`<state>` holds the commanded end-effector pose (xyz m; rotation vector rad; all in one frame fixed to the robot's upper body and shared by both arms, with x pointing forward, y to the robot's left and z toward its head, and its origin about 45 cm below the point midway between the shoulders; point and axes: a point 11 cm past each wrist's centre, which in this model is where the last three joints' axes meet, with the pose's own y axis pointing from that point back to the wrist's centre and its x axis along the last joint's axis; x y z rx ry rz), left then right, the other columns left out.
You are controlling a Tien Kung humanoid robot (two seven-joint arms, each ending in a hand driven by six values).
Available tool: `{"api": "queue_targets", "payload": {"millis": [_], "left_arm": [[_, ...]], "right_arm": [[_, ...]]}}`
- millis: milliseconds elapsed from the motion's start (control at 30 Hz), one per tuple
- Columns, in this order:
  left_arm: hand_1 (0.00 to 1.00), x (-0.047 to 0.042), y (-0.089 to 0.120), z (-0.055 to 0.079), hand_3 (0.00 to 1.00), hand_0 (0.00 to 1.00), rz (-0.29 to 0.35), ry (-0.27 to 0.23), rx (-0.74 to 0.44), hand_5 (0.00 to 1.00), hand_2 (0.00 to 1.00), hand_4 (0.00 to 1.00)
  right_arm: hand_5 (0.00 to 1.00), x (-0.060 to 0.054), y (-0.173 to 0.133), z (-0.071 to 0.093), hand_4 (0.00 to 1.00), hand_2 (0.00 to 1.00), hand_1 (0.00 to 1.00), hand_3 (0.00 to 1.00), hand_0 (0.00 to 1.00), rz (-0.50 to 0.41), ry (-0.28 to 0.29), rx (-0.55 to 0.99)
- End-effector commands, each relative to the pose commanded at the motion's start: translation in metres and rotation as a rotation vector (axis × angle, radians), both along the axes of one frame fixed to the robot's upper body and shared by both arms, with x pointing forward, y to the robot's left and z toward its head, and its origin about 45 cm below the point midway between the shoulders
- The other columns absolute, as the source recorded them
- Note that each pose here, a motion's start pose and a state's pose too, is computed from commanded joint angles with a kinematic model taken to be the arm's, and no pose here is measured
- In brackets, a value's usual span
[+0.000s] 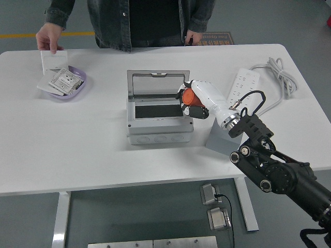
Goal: Pick up the cylinder from the cube,place it in the box,flap close box
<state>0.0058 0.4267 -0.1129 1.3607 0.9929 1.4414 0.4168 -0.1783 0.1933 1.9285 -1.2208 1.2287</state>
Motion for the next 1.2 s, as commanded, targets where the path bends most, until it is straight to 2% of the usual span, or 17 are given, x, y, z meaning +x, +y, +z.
{"api": "queue_targets", "payload": {"millis": [100, 267, 767, 967, 1200], "left_arm": [[0.658, -0.0009, 0.002, 0.001, 0.627, 0.607, 0.002, 0.005, 0.003, 0.384, 0.620, 0.722], [0.660, -0.0015, 0.004, 0.001, 0.626, 0.607, 0.004, 0.009, 0.006, 0.384, 0.619, 0.722], [0.663, 0.0018, 0.006, 0.002, 0.627, 0.612, -0.003, 0.011, 0.006, 0.384, 0.620, 0.723], [0.664, 0.0010, 0.009, 0.003, 0.627, 0.612, -0.001, 0.020, 0.011, 0.382, 0.621, 0.723], [0.666, 0.0010, 0.011, 0.004, 0.626, 0.614, 0.000, 0.025, 0.016, 0.380, 0.621, 0.723]], "right_arm": [[0.002, 0.010, 0.010, 0.007, 0.002, 0.340, 0.103, 0.291, 0.002, 0.022, -0.023, -0.049], [0.002, 0.019, 0.022, 0.009, 0.002, 0.331, 0.117, 0.287, 0.002, 0.043, -0.029, -0.099], [0.002, 0.026, 0.051, -0.007, 0.002, 0.348, 0.124, 0.301, 0.002, 0.066, 0.032, -0.181], [0.002, 0.026, 0.066, -0.010, 0.003, 0.348, 0.123, 0.306, 0.002, 0.083, 0.048, -0.206], [0.002, 0.031, 0.061, -0.013, 0.018, 0.355, 0.123, 0.317, 0.002, 0.062, 0.058, -0.244]]}}
